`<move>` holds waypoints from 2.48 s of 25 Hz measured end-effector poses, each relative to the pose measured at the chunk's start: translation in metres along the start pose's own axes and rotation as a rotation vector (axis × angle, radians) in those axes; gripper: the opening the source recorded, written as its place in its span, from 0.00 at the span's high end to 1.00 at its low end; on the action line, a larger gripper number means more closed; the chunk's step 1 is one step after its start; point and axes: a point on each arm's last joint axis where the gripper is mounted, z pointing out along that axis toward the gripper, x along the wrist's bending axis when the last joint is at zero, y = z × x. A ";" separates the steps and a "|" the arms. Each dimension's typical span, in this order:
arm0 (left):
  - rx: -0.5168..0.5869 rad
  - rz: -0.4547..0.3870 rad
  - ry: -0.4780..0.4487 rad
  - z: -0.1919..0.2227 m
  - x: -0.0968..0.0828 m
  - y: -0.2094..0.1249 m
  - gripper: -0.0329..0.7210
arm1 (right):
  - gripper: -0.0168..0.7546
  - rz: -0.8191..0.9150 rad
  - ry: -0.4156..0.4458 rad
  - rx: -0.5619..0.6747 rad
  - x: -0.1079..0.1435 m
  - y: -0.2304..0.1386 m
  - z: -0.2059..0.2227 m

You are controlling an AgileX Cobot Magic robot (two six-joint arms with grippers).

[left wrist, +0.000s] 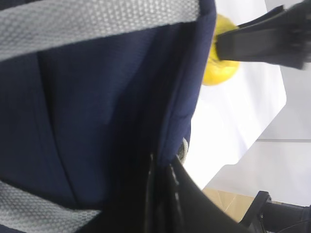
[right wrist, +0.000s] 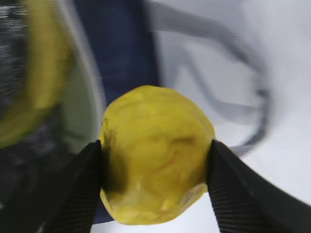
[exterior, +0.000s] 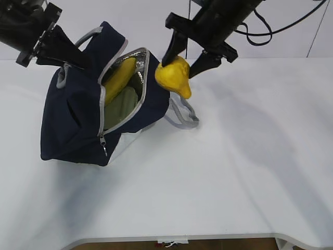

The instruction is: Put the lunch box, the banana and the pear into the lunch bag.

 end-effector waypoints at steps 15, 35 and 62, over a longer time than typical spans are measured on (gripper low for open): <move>-0.020 -0.016 -0.038 0.000 -0.003 0.002 0.96 | 0.33 -0.157 0.248 -0.064 0.048 -0.001 0.023; -0.034 -0.027 -0.063 0.000 -0.006 0.003 0.96 | 0.17 -0.173 0.332 -0.048 0.059 -0.002 0.055; -0.015 -0.014 -0.027 0.000 -0.002 0.001 0.96 | 0.25 -0.135 0.006 0.020 -0.015 0.024 0.060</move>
